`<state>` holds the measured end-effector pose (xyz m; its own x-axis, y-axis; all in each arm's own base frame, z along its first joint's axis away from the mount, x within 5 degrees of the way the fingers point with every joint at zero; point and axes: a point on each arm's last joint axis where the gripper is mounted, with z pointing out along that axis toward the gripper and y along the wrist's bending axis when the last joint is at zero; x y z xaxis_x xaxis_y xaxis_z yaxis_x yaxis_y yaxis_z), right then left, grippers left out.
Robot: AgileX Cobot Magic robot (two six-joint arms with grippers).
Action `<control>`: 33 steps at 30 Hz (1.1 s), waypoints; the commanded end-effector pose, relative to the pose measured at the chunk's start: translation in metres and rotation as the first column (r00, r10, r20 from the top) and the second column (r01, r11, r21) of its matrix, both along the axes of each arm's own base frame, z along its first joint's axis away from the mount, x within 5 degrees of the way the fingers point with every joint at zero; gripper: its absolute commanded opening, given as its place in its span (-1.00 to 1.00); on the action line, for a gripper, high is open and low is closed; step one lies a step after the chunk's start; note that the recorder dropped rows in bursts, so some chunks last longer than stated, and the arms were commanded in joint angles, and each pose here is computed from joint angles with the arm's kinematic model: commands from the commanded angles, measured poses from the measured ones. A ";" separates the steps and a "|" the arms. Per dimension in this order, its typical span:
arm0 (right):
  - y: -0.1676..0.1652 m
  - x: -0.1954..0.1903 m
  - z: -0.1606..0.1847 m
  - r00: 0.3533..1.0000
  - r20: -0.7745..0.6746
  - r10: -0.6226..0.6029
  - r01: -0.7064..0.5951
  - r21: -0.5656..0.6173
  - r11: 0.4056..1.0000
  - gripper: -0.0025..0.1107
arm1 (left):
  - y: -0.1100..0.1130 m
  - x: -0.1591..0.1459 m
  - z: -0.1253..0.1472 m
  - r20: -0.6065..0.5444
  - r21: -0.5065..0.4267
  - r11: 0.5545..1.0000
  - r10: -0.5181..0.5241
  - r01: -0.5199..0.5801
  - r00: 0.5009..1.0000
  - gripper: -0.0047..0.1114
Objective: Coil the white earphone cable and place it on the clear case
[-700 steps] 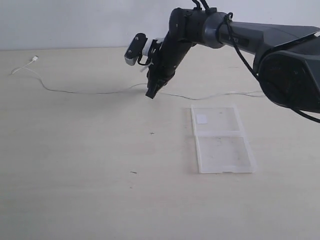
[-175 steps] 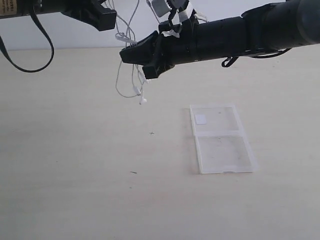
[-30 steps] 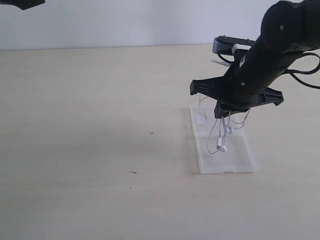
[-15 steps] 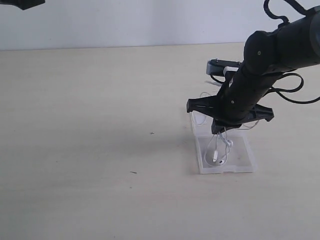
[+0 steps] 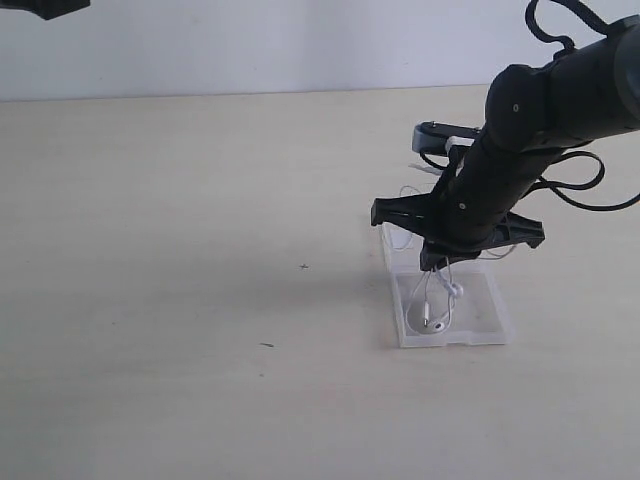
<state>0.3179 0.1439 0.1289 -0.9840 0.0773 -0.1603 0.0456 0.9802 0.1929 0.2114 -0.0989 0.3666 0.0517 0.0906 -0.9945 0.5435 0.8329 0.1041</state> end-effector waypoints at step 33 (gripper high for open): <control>-0.009 -0.008 0.027 0.998 0.002 0.070 -0.070 -0.061 0.996 -0.09 | 0.002 -0.001 0.001 -0.003 -0.007 1.000 0.011 -0.011 1.000 -0.92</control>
